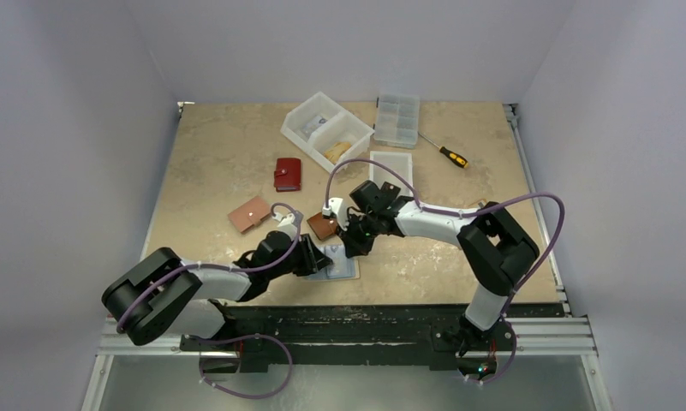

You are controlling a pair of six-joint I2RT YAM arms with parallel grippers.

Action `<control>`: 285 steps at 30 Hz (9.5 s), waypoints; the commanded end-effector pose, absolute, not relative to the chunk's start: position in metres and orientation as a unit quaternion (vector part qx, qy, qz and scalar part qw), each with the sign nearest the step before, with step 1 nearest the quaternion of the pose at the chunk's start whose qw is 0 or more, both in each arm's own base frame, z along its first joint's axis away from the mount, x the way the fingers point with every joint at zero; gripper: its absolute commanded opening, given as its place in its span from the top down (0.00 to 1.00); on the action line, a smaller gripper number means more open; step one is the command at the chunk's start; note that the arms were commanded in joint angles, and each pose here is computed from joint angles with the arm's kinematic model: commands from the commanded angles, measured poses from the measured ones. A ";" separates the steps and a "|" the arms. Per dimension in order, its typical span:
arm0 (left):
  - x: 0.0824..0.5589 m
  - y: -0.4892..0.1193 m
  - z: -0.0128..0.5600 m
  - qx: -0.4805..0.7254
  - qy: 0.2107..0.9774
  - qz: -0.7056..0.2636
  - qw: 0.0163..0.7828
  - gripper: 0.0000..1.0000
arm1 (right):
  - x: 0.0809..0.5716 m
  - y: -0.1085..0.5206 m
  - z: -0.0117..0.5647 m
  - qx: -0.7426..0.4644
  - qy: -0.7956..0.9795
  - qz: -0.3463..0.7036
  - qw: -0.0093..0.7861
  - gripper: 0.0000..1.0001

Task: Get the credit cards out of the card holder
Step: Remove the credit card from the card holder.

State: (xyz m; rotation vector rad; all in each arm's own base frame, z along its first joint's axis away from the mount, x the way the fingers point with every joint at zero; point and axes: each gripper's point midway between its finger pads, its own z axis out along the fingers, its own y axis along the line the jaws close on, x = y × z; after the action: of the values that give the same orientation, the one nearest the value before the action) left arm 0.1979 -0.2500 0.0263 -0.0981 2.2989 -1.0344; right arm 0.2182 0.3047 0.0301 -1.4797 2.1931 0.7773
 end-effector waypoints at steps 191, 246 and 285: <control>0.152 -0.253 0.097 0.179 0.767 -0.419 0.451 1.00 | 0.173 0.291 0.060 -0.599 0.682 0.414 0.066 0.73; 0.153 -0.233 0.099 0.106 0.809 -0.440 0.374 1.00 | 0.170 0.286 0.054 -0.613 0.679 0.402 0.044 0.96; 0.166 -0.211 0.132 0.062 0.818 -0.393 0.415 1.00 | 0.186 0.273 0.021 -0.582 0.734 0.351 0.013 0.83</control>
State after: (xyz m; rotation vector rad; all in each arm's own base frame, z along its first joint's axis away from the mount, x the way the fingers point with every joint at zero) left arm 0.1581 -0.2104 0.1046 0.1897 2.1228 -0.9753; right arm 0.1721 0.2835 0.0344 -1.7655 2.2701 1.2525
